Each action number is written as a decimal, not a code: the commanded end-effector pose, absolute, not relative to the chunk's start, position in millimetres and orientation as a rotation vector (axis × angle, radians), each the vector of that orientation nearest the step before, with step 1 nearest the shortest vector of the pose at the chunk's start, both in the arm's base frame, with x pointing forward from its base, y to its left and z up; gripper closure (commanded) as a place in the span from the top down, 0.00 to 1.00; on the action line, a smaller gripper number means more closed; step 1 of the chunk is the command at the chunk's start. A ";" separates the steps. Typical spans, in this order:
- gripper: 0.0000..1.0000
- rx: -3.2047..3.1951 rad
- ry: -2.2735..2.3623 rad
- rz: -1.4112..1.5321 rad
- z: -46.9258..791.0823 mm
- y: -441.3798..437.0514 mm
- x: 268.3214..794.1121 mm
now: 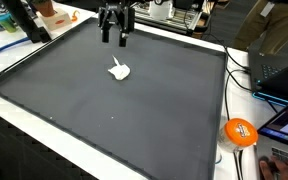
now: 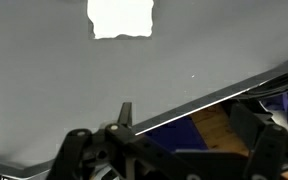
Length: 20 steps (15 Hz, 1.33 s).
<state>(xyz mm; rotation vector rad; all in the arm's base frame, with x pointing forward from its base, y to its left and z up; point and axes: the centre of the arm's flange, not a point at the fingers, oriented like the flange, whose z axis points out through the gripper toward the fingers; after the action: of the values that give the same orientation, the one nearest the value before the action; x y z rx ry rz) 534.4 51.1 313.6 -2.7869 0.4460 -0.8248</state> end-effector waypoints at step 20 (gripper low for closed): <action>1.00 -2.869 0.294 -0.672 264.7 52.2 472.3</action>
<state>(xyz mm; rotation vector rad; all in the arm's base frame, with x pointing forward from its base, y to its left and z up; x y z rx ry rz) 482.9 64.0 271.5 -2.8836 0.3091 -0.6381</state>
